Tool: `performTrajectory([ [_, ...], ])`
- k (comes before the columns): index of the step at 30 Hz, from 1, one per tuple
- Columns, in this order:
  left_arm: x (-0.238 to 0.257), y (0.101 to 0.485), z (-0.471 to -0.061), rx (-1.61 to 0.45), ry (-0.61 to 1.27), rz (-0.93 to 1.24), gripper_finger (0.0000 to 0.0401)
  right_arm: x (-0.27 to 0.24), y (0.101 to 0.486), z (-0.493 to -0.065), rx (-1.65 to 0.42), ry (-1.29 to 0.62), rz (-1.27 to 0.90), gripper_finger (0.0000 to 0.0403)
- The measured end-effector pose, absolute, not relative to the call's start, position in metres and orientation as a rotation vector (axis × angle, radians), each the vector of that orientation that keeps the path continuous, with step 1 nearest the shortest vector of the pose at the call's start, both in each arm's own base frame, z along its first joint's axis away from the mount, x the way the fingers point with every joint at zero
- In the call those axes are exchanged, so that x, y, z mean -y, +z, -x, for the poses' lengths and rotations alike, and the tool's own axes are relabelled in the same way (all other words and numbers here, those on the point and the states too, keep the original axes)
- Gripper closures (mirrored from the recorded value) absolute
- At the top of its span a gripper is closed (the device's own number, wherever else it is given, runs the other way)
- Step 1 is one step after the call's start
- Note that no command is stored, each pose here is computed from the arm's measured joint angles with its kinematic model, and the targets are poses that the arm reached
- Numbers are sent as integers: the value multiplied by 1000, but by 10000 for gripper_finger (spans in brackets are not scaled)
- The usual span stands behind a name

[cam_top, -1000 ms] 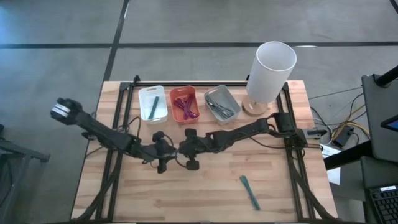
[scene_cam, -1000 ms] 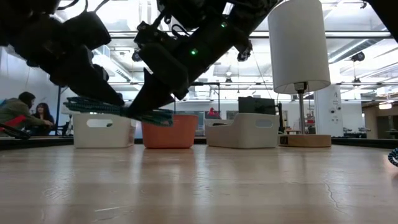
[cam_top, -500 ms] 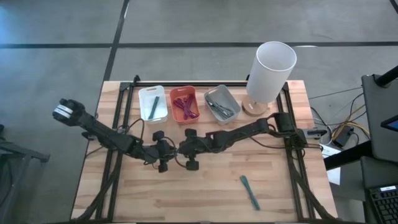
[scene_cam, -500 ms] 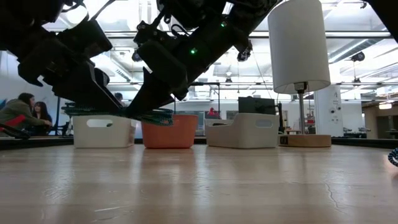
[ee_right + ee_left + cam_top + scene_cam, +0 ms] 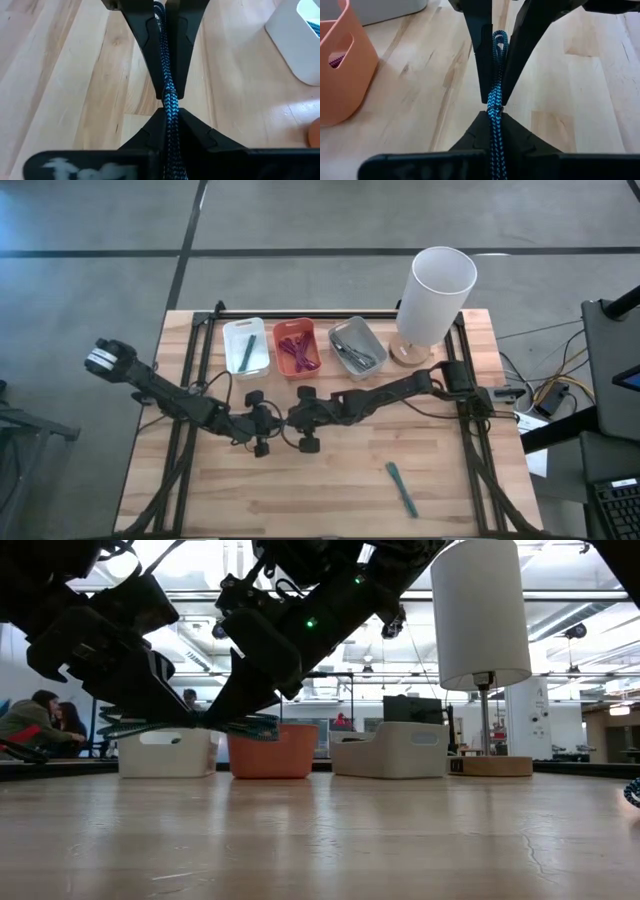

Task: Pick & Place USB Port
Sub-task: Put the top black and blue USB cable into the white bin

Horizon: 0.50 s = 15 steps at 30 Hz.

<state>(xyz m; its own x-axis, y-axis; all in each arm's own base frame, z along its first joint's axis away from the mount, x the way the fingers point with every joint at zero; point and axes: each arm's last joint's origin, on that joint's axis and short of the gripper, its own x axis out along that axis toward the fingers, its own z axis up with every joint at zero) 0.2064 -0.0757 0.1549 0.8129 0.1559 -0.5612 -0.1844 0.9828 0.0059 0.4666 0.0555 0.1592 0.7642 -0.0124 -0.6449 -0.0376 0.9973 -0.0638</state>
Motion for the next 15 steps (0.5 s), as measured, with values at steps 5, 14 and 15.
performTrajectory([
  [5,76,155,-206,-595,184,53,373,-55,159,-465,-724,16,82,330],
  [14,73,154,-205,-598,230,53,381,-52,154,-459,-793,-136,157,262],
  [15,73,153,-205,-601,240,56,382,-52,153,-458,-804,-176,177,257],
])
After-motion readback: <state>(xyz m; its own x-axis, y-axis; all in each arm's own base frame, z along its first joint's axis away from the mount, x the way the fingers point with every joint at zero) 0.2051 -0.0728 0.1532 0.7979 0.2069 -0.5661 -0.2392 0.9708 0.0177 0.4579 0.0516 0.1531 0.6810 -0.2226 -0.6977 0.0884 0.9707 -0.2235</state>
